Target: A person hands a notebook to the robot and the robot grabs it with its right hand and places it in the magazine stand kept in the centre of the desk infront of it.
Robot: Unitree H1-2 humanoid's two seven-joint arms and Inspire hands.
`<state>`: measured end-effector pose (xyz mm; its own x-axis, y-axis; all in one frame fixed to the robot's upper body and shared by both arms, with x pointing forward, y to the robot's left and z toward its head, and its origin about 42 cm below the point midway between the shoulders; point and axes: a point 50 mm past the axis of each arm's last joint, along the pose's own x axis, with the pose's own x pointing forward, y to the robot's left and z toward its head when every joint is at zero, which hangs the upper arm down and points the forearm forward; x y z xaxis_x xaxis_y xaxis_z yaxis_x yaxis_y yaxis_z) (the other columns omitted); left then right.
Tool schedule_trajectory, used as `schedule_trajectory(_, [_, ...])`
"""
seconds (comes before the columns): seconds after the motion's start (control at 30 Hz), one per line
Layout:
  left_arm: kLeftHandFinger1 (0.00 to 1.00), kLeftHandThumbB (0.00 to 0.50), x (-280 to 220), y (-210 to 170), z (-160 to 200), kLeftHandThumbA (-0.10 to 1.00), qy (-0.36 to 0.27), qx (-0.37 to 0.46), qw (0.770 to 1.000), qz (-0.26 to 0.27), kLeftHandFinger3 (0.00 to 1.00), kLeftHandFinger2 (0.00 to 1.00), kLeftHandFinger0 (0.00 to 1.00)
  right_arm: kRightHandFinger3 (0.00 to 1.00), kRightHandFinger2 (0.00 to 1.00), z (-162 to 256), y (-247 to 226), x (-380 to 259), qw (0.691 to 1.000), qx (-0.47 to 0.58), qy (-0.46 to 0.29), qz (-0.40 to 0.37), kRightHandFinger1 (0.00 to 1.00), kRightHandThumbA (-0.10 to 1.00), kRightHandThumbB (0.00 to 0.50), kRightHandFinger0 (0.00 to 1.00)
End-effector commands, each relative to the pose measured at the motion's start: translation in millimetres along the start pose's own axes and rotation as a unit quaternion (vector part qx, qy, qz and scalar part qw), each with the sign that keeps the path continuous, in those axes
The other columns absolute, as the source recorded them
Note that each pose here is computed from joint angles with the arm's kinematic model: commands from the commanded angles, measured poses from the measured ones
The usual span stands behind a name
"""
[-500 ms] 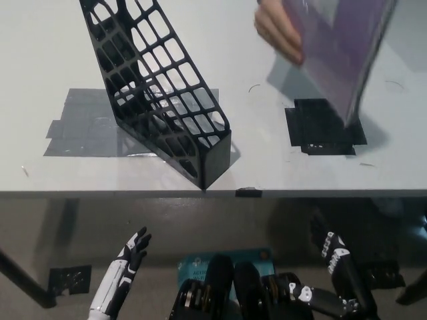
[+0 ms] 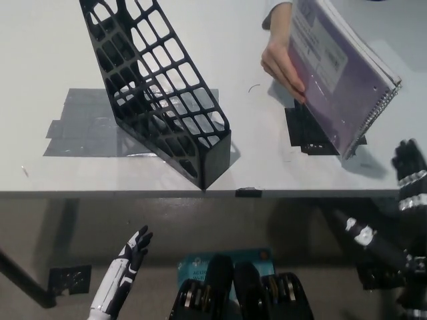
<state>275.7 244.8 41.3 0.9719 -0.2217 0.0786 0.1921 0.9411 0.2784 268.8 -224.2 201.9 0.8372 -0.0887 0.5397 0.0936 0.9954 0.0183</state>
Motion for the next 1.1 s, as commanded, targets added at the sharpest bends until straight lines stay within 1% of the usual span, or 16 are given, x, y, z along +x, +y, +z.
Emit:
schedule_trajectory(0.0, [1.00, 0.500, 10, 10, 9, 1.00, -0.034, 0.017, 0.999, -0.003, 1.00, 1.00, 1.00, 1.00, 1.00, 22, -6, 24, 0.996, -0.014, -0.076, -0.034, 1.00, 1.00, 0.175, 1.00])
schedule_trajectory(0.13, [1.00, 0.500, 12, 11, 10, 1.00, -0.036, 0.019, 0.999, -0.003, 1.00, 1.00, 1.00, 1.00, 1.00, 24, -10, 39, 0.995, -0.023, -0.077, -0.052, 1.00, 1.00, 0.222, 1.00])
schedule_trajectory(0.2, [1.00, 0.500, 13, 11, 10, 1.00, -0.036, 0.018, 0.999, -0.002, 1.00, 1.00, 1.00, 1.00, 1.00, 22, -14, 46, 0.996, -0.018, -0.070, -0.054, 1.00, 1.00, 0.230, 1.00])
schedule_trajectory(0.23, [1.00, 0.500, 14, 12, 11, 1.00, -0.037, 0.019, 0.999, -0.002, 1.00, 1.00, 1.00, 1.00, 1.00, 21, -15, 51, 0.996, -0.018, -0.070, -0.054, 1.00, 1.00, 0.219, 1.00])
schedule_trajectory(0.37, [1.00, 0.500, 17, 14, 11, 1.00, -0.039, 0.019, 0.999, 0.002, 1.00, 1.00, 1.00, 1.00, 1.00, 17, -7, 73, 0.996, -0.023, -0.073, -0.053, 1.00, 1.00, 0.221, 1.00])
schedule_trajectory(0.47, [1.00, 0.500, 17, 13, 12, 1.00, -0.039, 0.019, 0.999, 0.002, 1.00, 1.00, 1.00, 1.00, 1.00, 16, -3, 84, 0.996, -0.025, -0.076, -0.042, 1.00, 1.00, 0.206, 1.00])
schedule_trajectory(0.5, [1.00, 0.500, 17, 13, 12, 1.00, -0.040, 0.020, 0.999, 0.001, 1.00, 1.00, 1.00, 1.00, 1.00, 15, 0, 92, 0.996, -0.027, -0.079, -0.037, 1.00, 1.00, 0.210, 1.00])
schedule_trajectory(0.57, [1.00, 0.500, 15, 14, 12, 1.00, -0.039, 0.019, 0.999, 0.001, 1.00, 1.00, 1.00, 1.00, 1.00, 12, 6, 104, 0.996, -0.031, -0.081, -0.024, 1.00, 1.00, 0.178, 1.00])
schedule_trajectory(0.6, [1.00, 0.500, 15, 14, 11, 1.00, -0.039, 0.019, 0.999, 0.001, 1.00, 1.00, 1.00, 1.00, 1.00, 11, 7, 107, 0.996, -0.031, -0.081, -0.021, 1.00, 1.00, 0.177, 1.00])
schedule_trajectory(0.63, [1.00, 0.500, 15, 14, 11, 1.00, -0.038, 0.019, 0.999, 0.001, 1.00, 1.00, 1.00, 1.00, 1.00, 10, 8, 112, 0.996, -0.032, -0.079, -0.018, 1.00, 1.00, 0.204, 1.00])
schedule_trajectory(0.7, [1.00, 0.500, 14, 14, 10, 1.00, -0.036, 0.021, 0.999, 0.001, 1.00, 1.00, 1.00, 1.00, 1.00, 8, 12, 123, 0.997, -0.032, -0.073, -0.013, 1.00, 1.00, 0.222, 1.00])
schedule_trajectory(0.8, [1.00, 0.500, 13, 12, 10, 1.00, -0.035, 0.017, 0.999, 0.000, 1.00, 1.00, 1.00, 1.00, 1.00, 2, 17, 140, 0.998, -0.019, -0.058, 0.003, 1.00, 1.00, 0.286, 1.00])
schedule_trajectory(0.9, [1.00, 0.500, 13, 11, 10, 1.00, -0.036, 0.019, 0.999, 0.000, 1.00, 1.00, 1.00, 1.00, 1.00, 0, 21, 156, 0.998, -0.027, -0.051, 0.009, 1.00, 1.00, 0.338, 1.00])
schedule_trajectory(1.07, [1.00, 0.500, 13, 11, 10, 1.00, -0.036, 0.015, 0.999, 0.001, 1.00, 1.00, 1.00, 1.00, 1.00, -5, 28, 179, 0.999, -0.014, -0.037, 0.024, 1.00, 1.00, 0.363, 1.00])
